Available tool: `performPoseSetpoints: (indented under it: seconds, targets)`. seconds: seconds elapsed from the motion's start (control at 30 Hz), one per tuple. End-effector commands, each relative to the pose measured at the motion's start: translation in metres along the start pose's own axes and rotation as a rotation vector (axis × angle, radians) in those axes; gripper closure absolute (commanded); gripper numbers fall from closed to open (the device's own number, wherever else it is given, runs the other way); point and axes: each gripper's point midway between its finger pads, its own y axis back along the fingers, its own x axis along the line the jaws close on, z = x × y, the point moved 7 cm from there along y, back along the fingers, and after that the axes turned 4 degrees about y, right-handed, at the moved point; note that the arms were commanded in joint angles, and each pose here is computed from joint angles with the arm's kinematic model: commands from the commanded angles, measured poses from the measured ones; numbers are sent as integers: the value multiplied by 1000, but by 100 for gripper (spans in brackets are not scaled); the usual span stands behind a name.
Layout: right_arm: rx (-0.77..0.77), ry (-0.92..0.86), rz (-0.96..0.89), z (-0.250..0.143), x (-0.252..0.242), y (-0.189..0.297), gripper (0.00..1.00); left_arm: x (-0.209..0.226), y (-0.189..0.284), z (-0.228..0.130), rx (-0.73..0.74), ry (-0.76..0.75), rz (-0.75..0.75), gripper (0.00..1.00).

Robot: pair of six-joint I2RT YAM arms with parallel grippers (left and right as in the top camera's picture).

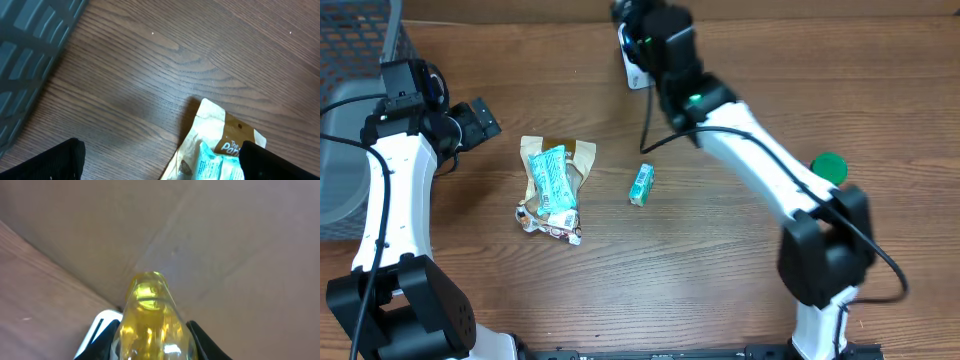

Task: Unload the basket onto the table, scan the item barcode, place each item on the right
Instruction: 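Raise the yellow bottle to the white scanner with the right gripper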

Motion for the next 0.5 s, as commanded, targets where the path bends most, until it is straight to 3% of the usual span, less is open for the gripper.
performPoseSetpoints:
  seconds: [0.0, 0.17, 0.47]
  targets:
    - [31, 234, -139, -10, 1, -19, 93, -4, 3, 5, -13, 4, -13, 0]
    - [32, 337, -122, -32, 24, -42, 94, -4, 3, 5, -13, 4, -13, 0]
    - [-36, 361, -186, -48, 38, -65, 96, -4, 3, 5, -13, 4, -13, 0]
